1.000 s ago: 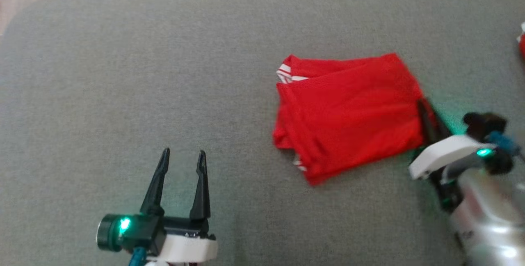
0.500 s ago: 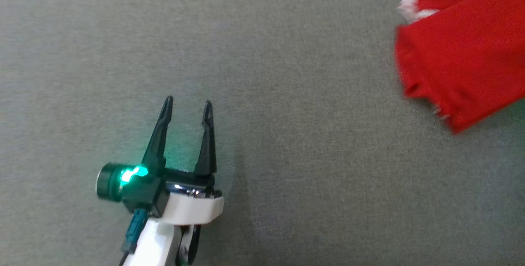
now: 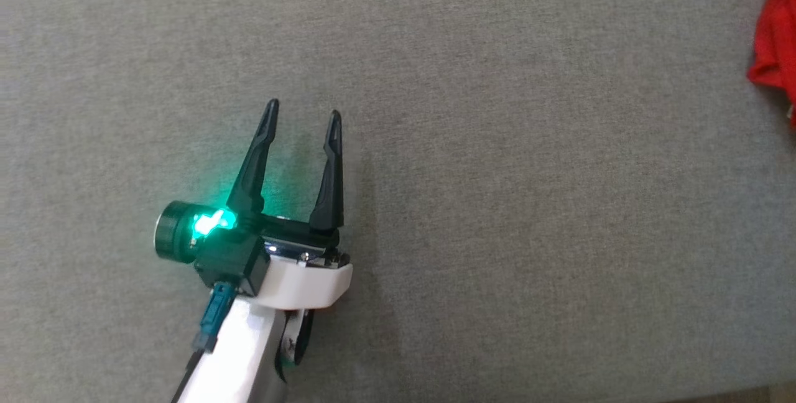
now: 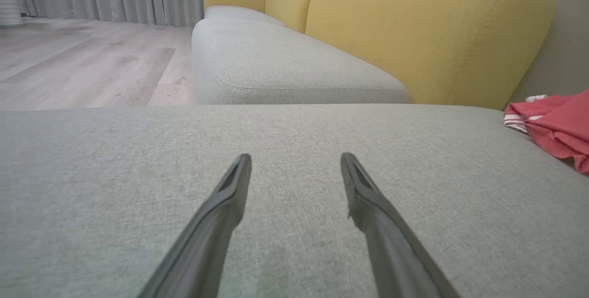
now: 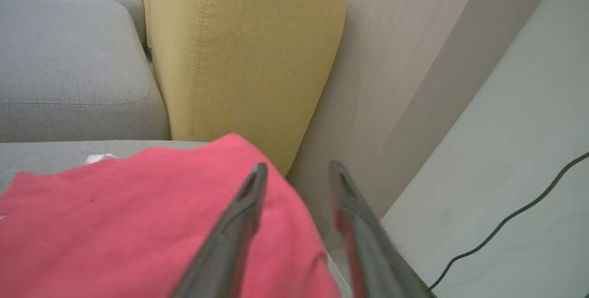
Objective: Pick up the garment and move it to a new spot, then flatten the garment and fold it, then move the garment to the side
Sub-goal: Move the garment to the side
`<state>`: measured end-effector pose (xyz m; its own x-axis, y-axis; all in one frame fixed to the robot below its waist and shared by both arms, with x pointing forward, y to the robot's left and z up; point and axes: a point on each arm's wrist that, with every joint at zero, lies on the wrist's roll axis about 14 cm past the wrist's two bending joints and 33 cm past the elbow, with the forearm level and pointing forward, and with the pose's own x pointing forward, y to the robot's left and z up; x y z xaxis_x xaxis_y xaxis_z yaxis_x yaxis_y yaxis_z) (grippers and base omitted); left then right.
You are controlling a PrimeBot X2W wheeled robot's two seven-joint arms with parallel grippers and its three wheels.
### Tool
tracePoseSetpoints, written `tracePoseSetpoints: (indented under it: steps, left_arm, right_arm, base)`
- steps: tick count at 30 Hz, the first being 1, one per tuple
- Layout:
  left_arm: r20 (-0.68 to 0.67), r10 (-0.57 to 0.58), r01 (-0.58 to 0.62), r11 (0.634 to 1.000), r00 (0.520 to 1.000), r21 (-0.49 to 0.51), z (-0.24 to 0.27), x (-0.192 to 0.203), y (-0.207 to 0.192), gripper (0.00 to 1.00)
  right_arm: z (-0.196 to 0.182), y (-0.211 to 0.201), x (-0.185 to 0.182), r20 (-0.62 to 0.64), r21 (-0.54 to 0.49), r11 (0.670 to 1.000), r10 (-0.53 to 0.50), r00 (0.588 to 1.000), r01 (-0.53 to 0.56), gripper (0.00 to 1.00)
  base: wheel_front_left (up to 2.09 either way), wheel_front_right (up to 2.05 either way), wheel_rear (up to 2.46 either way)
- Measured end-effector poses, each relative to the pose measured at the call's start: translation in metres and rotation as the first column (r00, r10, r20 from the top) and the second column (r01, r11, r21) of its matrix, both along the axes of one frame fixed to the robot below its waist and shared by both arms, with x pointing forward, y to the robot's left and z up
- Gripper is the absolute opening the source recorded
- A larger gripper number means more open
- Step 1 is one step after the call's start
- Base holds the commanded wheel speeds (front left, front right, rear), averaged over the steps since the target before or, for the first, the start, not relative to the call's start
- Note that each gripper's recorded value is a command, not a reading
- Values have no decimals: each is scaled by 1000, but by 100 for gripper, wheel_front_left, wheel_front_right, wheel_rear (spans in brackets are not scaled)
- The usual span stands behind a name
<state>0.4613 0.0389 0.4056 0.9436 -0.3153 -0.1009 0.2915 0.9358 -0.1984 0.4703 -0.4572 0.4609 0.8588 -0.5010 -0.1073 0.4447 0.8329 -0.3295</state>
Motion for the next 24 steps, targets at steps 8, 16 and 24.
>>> tracePoseSetpoints:
  steps: [8, 16, 24]
  left_arm:
    - [57, 65, -66, 998, 996, 18, 28, -4, 19, 100]
    - [80, 157, -157, 988, 984, -4, 57, -34, 48, 100]
    - [140, 205, -205, 979, 969, -17, 87, -65, 68, 100]
  right_arm:
    - [-19, 64, -8, 17, 73, 993, 88, 996, -89, 100]
    - [-43, 181, -30, 76, 302, 899, 310, 948, -318, 100]
    - [-30, 282, -57, 188, 431, 727, 506, 841, -534, 100]
  base:
    - [0, 0, 0]
    - [0, 0, 0]
    - [0, 0, 0]
